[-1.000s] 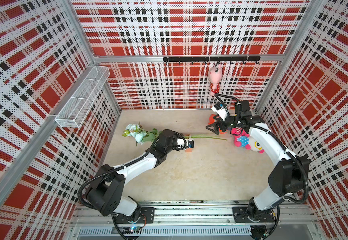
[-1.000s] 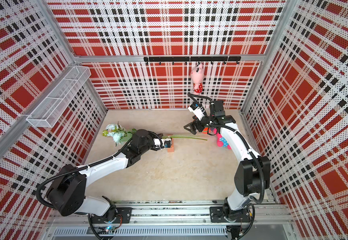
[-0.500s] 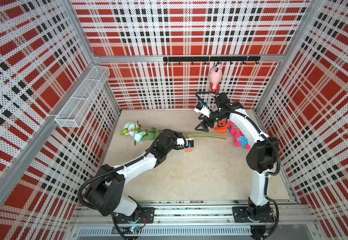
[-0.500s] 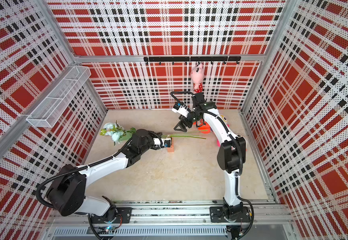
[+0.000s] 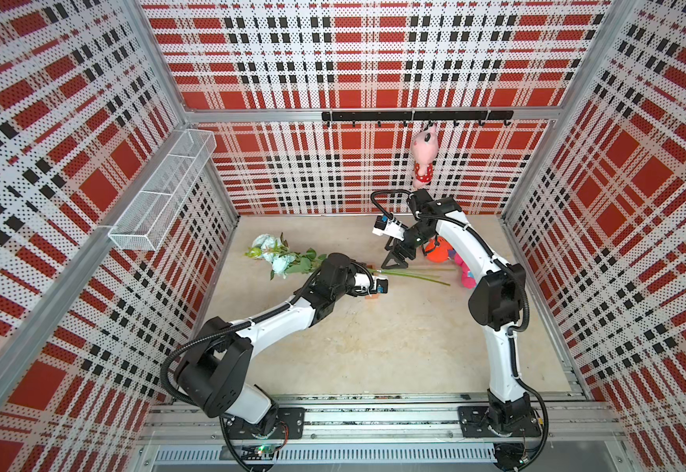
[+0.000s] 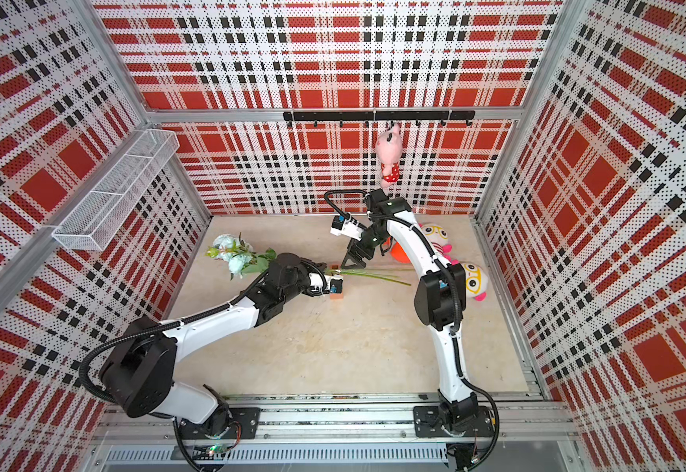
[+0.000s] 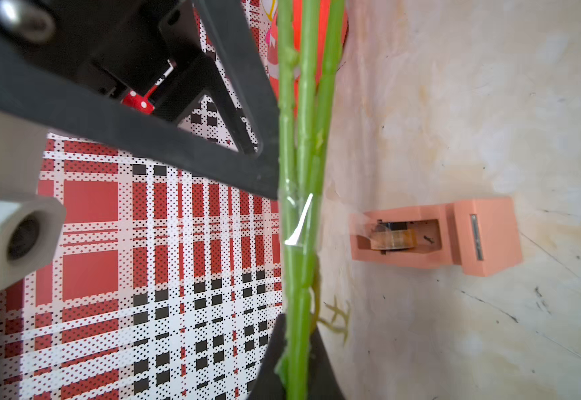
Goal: Wrap bouquets with tape
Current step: Wrap the tape around the bouquet.
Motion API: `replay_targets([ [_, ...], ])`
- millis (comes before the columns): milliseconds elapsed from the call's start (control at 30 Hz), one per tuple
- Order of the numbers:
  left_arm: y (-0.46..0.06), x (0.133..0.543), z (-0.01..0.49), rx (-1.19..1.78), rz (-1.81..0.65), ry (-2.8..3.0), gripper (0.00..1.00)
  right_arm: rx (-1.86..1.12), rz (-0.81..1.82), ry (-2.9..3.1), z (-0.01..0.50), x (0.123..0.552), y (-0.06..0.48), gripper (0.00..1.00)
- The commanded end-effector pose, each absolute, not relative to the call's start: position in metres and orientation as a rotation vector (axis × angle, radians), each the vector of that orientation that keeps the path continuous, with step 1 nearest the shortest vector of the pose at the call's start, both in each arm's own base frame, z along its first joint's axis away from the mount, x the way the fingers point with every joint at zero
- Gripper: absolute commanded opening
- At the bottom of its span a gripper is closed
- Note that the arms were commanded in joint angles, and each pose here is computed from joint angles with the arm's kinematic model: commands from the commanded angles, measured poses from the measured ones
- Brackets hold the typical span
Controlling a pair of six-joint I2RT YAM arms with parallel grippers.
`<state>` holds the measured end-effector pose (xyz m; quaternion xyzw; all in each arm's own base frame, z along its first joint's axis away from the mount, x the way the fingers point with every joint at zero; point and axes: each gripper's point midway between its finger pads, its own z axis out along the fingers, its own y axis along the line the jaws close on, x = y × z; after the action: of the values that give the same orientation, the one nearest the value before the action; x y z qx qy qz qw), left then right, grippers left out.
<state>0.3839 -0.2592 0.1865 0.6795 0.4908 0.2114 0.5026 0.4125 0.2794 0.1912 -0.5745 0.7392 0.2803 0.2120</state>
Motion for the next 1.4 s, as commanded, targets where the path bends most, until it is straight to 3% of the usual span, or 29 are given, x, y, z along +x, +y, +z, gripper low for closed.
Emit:
replay_targets([
  [0, -0.259, 0.395, 0.217, 1.567, 0.549, 1.152, 0.00, -1.605, 0.746, 2.035, 0.219, 0.402, 0.272, 0.94],
  [333, -0.253, 0.395, 0.224, 1.565, 0.532, 1.157, 0.00, -1.645, 0.746, 1.888, 0.249, 0.375, 0.266, 0.97],
  [700, -0.256, 0.390, 0.229, 1.566, 0.491, 1.145, 0.00, -1.684, 0.792, 1.925, 0.216, 0.382, 0.275, 0.95],
  [867, -0.258, 0.391, 0.227, 1.569, 0.479, 1.150, 0.00, -1.736, 0.798, 1.925, 0.201, 0.379, 0.282, 0.88],
  [967, -0.258, 0.391, 0.230, 1.565, 0.467, 1.148, 0.00, -1.729, 0.788, 1.941, 0.196, 0.383, 0.282, 0.80],
  [1033, -0.258, 0.390, 0.234, 1.556, 0.464, 1.146, 0.00, -1.712, 0.764, 1.947, 0.201, 0.387, 0.283, 0.67],
  [1067, -0.258, 0.390, 0.236, 1.547, 0.463, 1.148, 0.00, -1.709, 0.765, 1.928, 0.207, 0.386, 0.285, 0.59],
  [1167, -0.254, 0.389, 0.244, 1.498, 0.443, 1.158, 0.01, -1.681, 0.709, 1.889, 0.213, 0.391, 0.286, 0.22],
  [1267, -0.249, 0.385, 0.256, 1.437, 0.415, 1.144, 0.26, -1.665, 0.668, 1.844, 0.213, 0.395, 0.287, 0.06],
  [1367, -0.236, 0.384, 0.275, 1.362, 0.375, 1.123, 0.34, -1.664, 0.650, 1.797, 0.218, 0.400, 0.290, 0.00],
])
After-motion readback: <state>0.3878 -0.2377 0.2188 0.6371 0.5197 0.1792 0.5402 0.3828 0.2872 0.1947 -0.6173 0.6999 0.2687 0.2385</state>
